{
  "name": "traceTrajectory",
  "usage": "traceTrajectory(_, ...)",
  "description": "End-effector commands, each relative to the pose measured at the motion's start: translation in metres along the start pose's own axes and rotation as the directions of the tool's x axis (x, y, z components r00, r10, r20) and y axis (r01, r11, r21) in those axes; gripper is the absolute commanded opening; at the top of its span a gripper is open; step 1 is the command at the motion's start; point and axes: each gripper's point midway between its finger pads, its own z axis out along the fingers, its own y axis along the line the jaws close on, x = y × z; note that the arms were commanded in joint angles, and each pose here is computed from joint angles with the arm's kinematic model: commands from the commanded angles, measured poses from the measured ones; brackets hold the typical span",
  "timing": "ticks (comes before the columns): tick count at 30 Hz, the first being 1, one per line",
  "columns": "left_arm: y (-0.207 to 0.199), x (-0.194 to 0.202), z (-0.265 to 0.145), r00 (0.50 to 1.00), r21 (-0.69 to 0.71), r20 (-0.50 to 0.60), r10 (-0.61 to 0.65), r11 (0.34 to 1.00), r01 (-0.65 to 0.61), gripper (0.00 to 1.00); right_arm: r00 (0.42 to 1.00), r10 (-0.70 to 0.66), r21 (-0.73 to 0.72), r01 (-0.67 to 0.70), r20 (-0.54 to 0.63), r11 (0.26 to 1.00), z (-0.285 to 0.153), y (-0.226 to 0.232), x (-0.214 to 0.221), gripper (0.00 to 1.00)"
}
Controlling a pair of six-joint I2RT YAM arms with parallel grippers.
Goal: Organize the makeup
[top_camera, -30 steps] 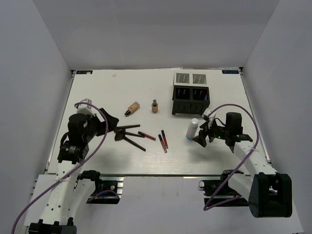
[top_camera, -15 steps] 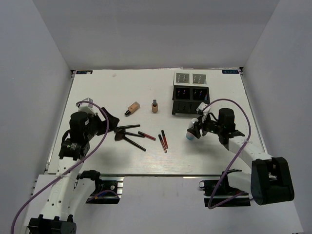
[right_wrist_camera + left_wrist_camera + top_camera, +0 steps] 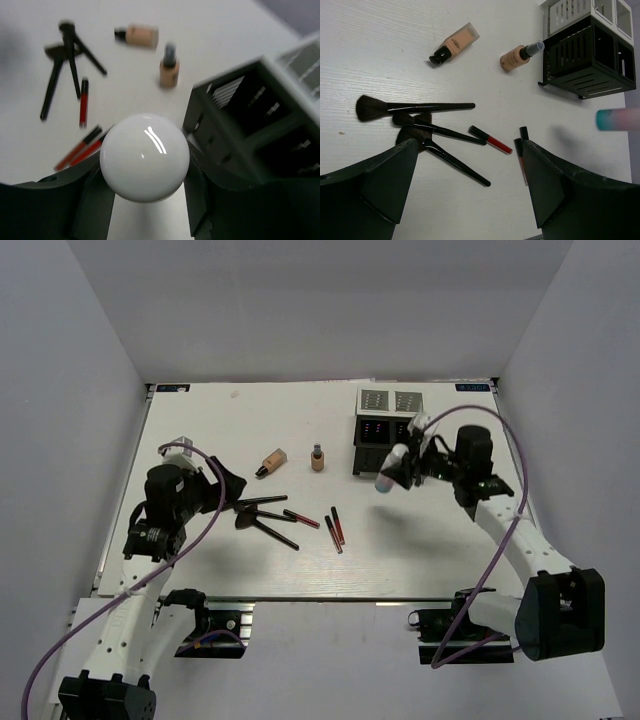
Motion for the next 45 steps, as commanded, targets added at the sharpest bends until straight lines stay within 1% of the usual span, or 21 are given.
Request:
traceTrajectory(1,-0.01,-0.006,0.004,1.0,0.047,0.013,0.011,0.999,-0.012,0.95,0.969,-0.118,-0.02,0.125,0.217,0.992,-0.008,-0.004,-0.116,0.0)
traceTrajectory(3,-0.01,-0.005,0.007,1.0,0.051,0.006,0.011,0.999,-0.011,0.95,0.965,-0.099,0.007,0.1,0.243,0.995,-0.003,-0.018,-0.134,0.0)
traceTrajectory(4,-0.011,-0.007,0.007,1.0,0.051,0.007,0.012,0.999,-0.013,0.95,0.946,-0.142,0.037,0.137,0.291,0.99,-0.005,-0.025,-0.161,0.0)
traceTrajectory(6,-0.011,-0.007,0.009,1.0,0.051,0.003,0.015,0.999,-0.015,0.95,0.945,-0.116,0.083,0.095,0.306,0.992,0.004,-0.046,-0.169,0.0)
traceTrajectory(8,-0.011,-0.007,0.01,1.0,0.049,0.0,0.017,0.999,-0.017,0.95,0.926,-0.152,0.137,0.111,0.346,0.984,0.013,-0.067,-0.187,0.0)
traceTrajectory(9,-0.011,-0.007,0.011,1.0,0.05,0.0,0.017,0.999,-0.017,0.95,0.921,-0.156,0.196,0.09,0.356,0.976,0.016,-0.083,-0.192,0.0)
traceTrajectory(10,-0.01,-0.007,0.011,1.0,0.05,0.0,0.019,0.999,-0.019,0.95,0.916,-0.151,0.209,0.076,0.372,0.975,0.027,-0.096,-0.191,0.0)
traceTrajectory(11,-0.011,-0.007,0.011,1.0,0.052,0.0,0.017,0.998,-0.017,0.95,0.905,-0.167,0.23,0.08,0.391,0.97,0.03,-0.104,-0.202,0.0)
traceTrajectory(13,-0.011,-0.007,0.012,1.0,0.052,-0.001,0.014,0.999,-0.014,0.95,0.897,-0.174,0.276,0.061,0.406,0.959,0.046,-0.129,-0.208,0.0)
traceTrajectory(14,-0.011,-0.008,0.011,1.0,0.052,0.002,0.015,0.999,-0.015,0.95,0.893,-0.181,0.288,0.061,0.412,0.956,0.051,-0.134,-0.21,0.0)
traceTrajectory(15,-0.01,-0.008,0.011,1.0,0.047,0.003,0.014,0.999,-0.014,0.95,0.897,-0.175,0.313,0.043,0.407,0.949,0.06,-0.148,-0.204,0.0)
traceTrajectory(16,-0.009,-0.007,0.01,1.0,0.041,0.001,0.012,0.999,-0.012,0.95,0.878,-0.205,0.346,0.049,0.432,0.937,0.06,-0.156,-0.218,0.0)
traceTrajectory(17,-0.009,-0.008,0.009,1.0,0.039,0.009,0.01,0.999,-0.01,0.95,0.887,-0.202,0.351,0.048,0.416,0.935,0.07,-0.166,-0.209,0.0)
traceTrajectory(18,-0.009,-0.008,0.008,1.0,0.04,0.012,0.01,0.999,-0.011,0.95,0.877,-0.217,0.354,0.058,0.428,0.933,0.068,-0.166,-0.219,0.0)
traceTrajectory(19,-0.008,-0.008,0.007,1.0,0.035,0.015,0.009,0.999,-0.009,0.95,0.883,-0.221,0.359,0.065,0.413,0.931,0.077,-0.172,-0.213,0.0)
traceTrajectory(20,-0.007,-0.007,0.006,1.0,0.029,0.013,0.006,1.0,-0.007,0.95,0.875,-0.242,0.382,0.071,0.42,0.921,0.076,-0.178,-0.222,0.0)
traceTrajectory(25,-0.006,-0.006,0.003,0.999,0.022,0.029,-0.015,1.0,0.014,0.95,0.896,-0.239,0.417,0.068,0.375,0.907,0.091,-0.205,-0.205,0.0)
traceTrajectory(30,-0.005,-0.006,0.001,0.999,0.014,0.03,-0.023,1.0,0.023,0.95,0.924,-0.199,0.403,0.055,0.326,0.914,0.097,-0.203,-0.177,0.0)
traceTrajectory(37,-0.004,-0.005,0.006,0.999,0.01,0.017,-0.032,0.999,0.032,0.95,0.948,-0.165,0.4,0.045,0.272,0.915,0.096,-0.197,-0.143,0.0)
traceTrajectory(40,-0.005,-0.005,0.008,0.999,0.014,0.009,-0.033,0.999,0.033,0.95,0.955,-0.161,0.405,0.049,0.248,0.913,0.099,-0.199,-0.132,0.0)
traceTrajectory(45,-0.005,-0.005,0.009,0.999,0.012,0.005,-0.032,0.999,0.032,0.95,0.96,-0.164,0.414,0.058,0.227,0.909,0.103,-0.206,-0.126,0.0)
